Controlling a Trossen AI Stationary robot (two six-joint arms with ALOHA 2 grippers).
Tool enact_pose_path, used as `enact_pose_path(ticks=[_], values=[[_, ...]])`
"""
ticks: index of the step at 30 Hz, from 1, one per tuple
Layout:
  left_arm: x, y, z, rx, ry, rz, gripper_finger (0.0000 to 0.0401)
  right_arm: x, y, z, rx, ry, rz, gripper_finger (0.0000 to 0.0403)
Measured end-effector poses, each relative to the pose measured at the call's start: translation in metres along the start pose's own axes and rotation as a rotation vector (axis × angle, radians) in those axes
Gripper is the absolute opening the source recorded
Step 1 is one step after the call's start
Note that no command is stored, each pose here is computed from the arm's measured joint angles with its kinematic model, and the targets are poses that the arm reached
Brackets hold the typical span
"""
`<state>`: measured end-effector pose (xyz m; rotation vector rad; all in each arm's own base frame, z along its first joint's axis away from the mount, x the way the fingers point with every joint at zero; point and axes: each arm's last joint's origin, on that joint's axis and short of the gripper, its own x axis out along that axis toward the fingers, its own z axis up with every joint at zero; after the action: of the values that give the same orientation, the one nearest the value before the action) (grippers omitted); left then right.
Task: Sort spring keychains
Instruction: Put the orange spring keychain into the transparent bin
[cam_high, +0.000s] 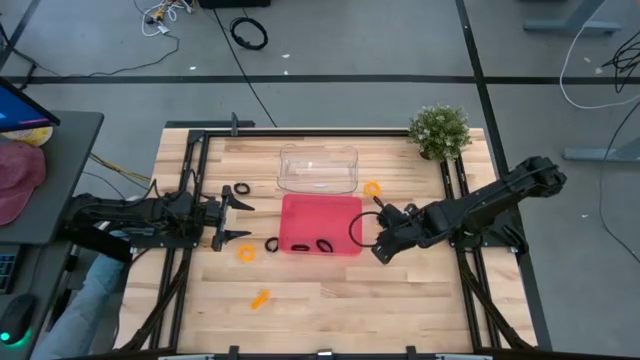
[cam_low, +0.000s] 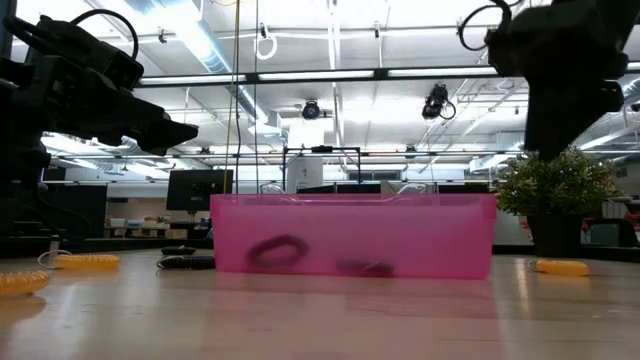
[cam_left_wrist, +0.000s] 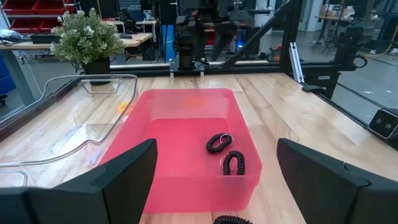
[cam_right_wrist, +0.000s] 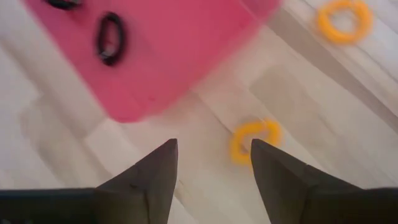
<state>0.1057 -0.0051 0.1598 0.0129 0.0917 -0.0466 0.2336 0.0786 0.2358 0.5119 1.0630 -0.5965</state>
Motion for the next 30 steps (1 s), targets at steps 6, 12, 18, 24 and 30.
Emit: enact_pose_path(ticks=[6,12,18,24,30], values=[[0.000,0.000,0.000,0.000,0.000,0.000,0.0337,0.000,-0.007,-0.004,0.103,0.033,-0.075,0.0205],[0.000,0.000,0.000,0.000,0.000,0.000,0.0337,0.003,-0.006,-0.004,0.161,0.036,-0.092,0.0205],[0.000,0.000,0.000,0.000,0.000,0.000,0.0337,0.018,-0.006,-0.005,0.150,0.068,-0.175,0.0205],[0.000,0.000,0.000,0.000,0.000,0.000,0.0337,0.041,-0.006,0.003,0.123,0.098,-0.246,0.0205],[0.000,0.000,0.000,0.000,0.000,0.000,0.0337,0.064,-0.005,0.013,0.144,0.150,-0.235,0.0205]])
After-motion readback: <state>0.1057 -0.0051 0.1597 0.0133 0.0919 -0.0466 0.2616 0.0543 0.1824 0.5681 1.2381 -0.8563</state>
